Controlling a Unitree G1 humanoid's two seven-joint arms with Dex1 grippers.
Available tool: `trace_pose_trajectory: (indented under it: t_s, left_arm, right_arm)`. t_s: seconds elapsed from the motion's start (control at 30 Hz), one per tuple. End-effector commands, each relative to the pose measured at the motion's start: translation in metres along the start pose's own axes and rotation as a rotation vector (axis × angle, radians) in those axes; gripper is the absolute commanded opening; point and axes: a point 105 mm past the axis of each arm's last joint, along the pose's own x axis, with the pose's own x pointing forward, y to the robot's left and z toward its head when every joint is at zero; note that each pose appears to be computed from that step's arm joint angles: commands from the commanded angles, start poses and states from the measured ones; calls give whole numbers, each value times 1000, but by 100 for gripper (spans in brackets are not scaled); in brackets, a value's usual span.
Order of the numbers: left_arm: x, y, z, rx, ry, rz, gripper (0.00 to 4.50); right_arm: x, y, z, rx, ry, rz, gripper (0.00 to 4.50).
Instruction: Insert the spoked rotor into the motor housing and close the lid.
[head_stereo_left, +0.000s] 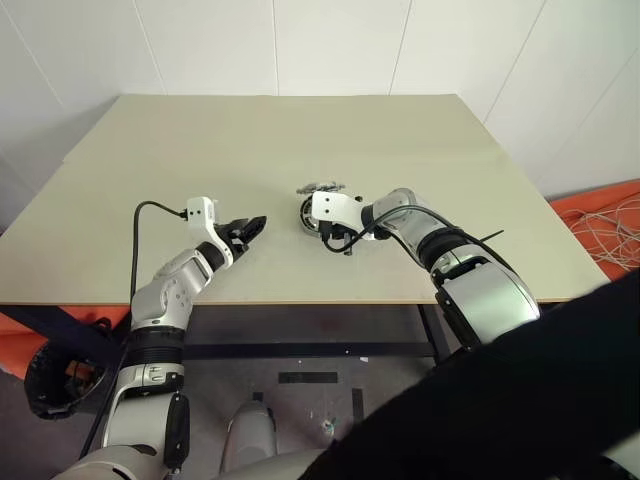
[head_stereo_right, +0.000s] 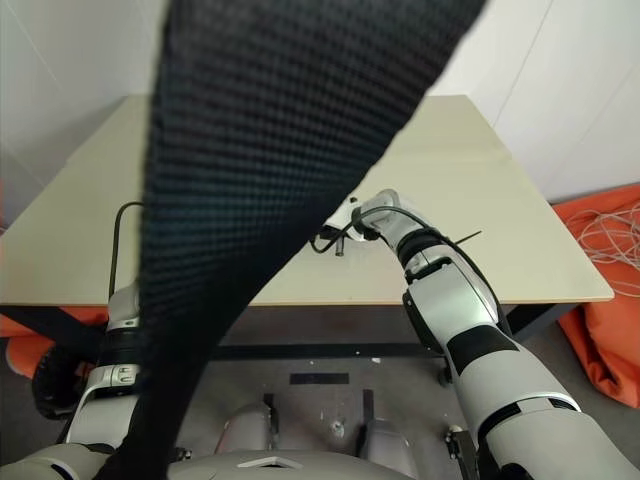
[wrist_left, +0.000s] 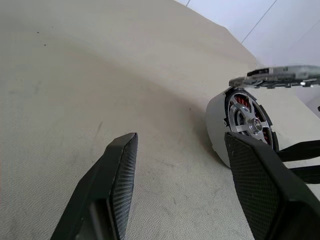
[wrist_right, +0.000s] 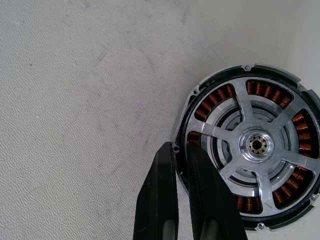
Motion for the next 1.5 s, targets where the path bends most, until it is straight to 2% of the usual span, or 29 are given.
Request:
trace_pose_trajectory:
  t_s: [0.03, 0.23, 0.43, 0.73, 0.83, 0.93, 1.17, 1.33, 1.5]
  left_arm:
    - [0, -7, 14, 30, -44, -25, 298]
    - [0, -8, 13, 26, -44, -26, 298]
    - [0, -9, 10, 19, -43, -25, 298]
    - [2, -12, 6, 11, -39, -33, 298]
    - [2, -12, 6, 11, -39, -34, 298]
    - [1, -11, 6, 13, -39, -31, 298]
    - [-2, -10, 6, 16, -40, -25, 298]
    - [-3, -9, 5, 15, -37, -20, 298]
    - [-4, -10, 3, 12, -35, -18, 298]
  right_arm:
    - [-11, -17, 6, 4, -19, -68, 1]
    - [-14, -15, 13, 48, -83, -32, 1]
    - [-27, 2, 26, 92, -218, 160, 1]
    - [-33, 25, 30, 118, -195, 227, 1]
    - [-27, 27, 37, 220, -197, 205, 1]
    - [-10, 20, 42, 471, -179, 130, 1]
    - [12, 12, 28, 809, -60, -19, 1]
    - [15, 4, 15, 1017, 6, -129, 1]
    - [15, -1, 4, 1090, 40, -201, 1]
